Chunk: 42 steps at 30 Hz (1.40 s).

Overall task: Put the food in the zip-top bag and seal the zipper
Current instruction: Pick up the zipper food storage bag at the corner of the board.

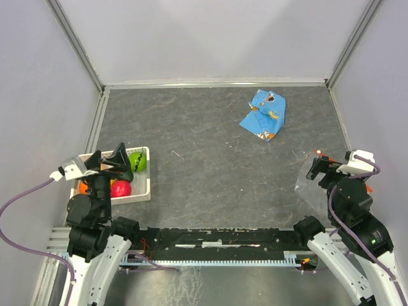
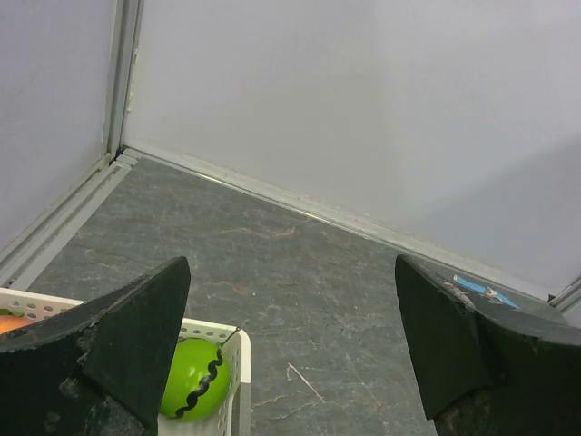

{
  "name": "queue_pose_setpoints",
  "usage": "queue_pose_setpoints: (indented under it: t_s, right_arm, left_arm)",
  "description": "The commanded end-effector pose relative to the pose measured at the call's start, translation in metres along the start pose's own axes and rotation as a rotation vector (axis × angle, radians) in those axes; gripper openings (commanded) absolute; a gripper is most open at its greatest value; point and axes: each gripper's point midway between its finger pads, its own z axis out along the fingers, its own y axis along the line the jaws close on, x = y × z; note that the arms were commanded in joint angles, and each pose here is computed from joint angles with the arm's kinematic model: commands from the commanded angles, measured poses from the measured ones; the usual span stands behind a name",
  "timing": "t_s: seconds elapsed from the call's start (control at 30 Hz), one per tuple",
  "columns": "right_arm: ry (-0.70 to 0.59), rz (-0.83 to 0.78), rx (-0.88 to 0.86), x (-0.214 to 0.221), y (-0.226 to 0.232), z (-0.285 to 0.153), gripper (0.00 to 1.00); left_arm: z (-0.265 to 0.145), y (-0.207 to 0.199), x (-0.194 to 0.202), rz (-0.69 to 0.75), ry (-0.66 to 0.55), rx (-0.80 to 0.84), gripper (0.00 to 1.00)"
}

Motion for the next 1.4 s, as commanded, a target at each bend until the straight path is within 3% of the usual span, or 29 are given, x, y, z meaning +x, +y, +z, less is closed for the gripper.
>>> queue_pose_setpoints:
  t_s: [0.0,0.73,0.97,1.37]
  right_arm:
    - [-0.021,0.033,0.006,-0.008,0.001,0.001,0.99]
    - [0.095,0.118,-0.023,0.017,0.032,0.019,0.99]
    - [0.215,0.103,0.066,0.052,0.043,0.042,0.99]
    - [0.472,-0.03,0.286,0.132,0.037,0.082,0.99]
  left_arm:
    - [-0.003,-0.004,-0.017,0.012,-0.052,0.022,1.0]
    - [-0.003,-0.018,-0.01,0.014,-0.02,0.099,1.0]
    - [0.001,-0.027,0.01,0.024,0.105,0.125,1.0]
    - [0.013,-0.077,0.075,0.059,0.414,0.366,1.0]
